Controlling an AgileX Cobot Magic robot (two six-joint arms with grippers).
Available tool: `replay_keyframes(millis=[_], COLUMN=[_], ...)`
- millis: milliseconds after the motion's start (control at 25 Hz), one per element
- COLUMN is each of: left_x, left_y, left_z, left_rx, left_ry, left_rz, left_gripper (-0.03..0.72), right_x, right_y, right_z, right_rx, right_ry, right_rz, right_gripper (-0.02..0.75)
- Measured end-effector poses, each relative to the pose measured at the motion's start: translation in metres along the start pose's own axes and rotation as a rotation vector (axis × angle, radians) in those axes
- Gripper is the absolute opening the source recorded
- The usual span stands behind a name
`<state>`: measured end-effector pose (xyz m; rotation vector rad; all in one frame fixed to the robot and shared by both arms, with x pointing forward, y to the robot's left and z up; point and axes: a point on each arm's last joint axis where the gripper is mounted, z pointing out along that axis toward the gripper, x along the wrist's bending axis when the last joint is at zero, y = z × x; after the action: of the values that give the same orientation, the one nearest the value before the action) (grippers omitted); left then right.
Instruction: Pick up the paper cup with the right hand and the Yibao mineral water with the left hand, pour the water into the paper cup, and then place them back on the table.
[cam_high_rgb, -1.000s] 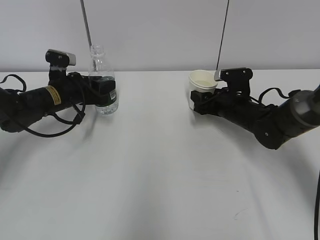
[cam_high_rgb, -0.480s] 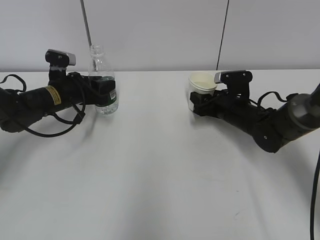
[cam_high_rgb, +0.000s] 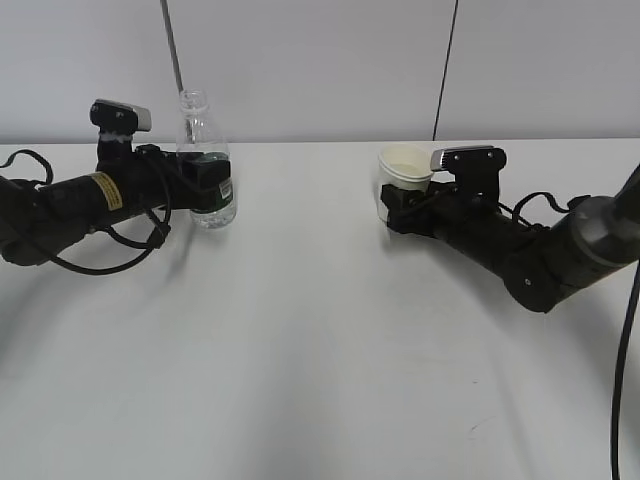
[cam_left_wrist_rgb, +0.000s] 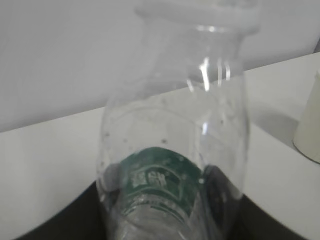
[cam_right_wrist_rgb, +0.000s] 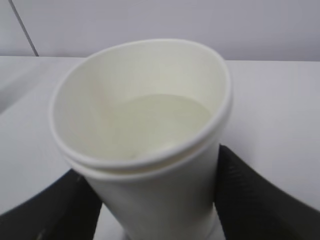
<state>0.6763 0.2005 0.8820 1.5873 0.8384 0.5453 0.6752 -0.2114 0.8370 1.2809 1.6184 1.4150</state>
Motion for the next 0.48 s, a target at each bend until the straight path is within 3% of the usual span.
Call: replay_keyframes(millis=[480], left_x=[0.0003], left_y=[0.0002], left_z=[0.0000], left_rx=[-0.002], left_ry=[0.003], left_rz=[-0.003], left_gripper=[0.322], right_x=[-0.0001], right_y=[-0.0014], right_z=[0.0003], right_rx=[-0.008], right_ry=[0.002], right_rz=[0.000], right_gripper=[0.503])
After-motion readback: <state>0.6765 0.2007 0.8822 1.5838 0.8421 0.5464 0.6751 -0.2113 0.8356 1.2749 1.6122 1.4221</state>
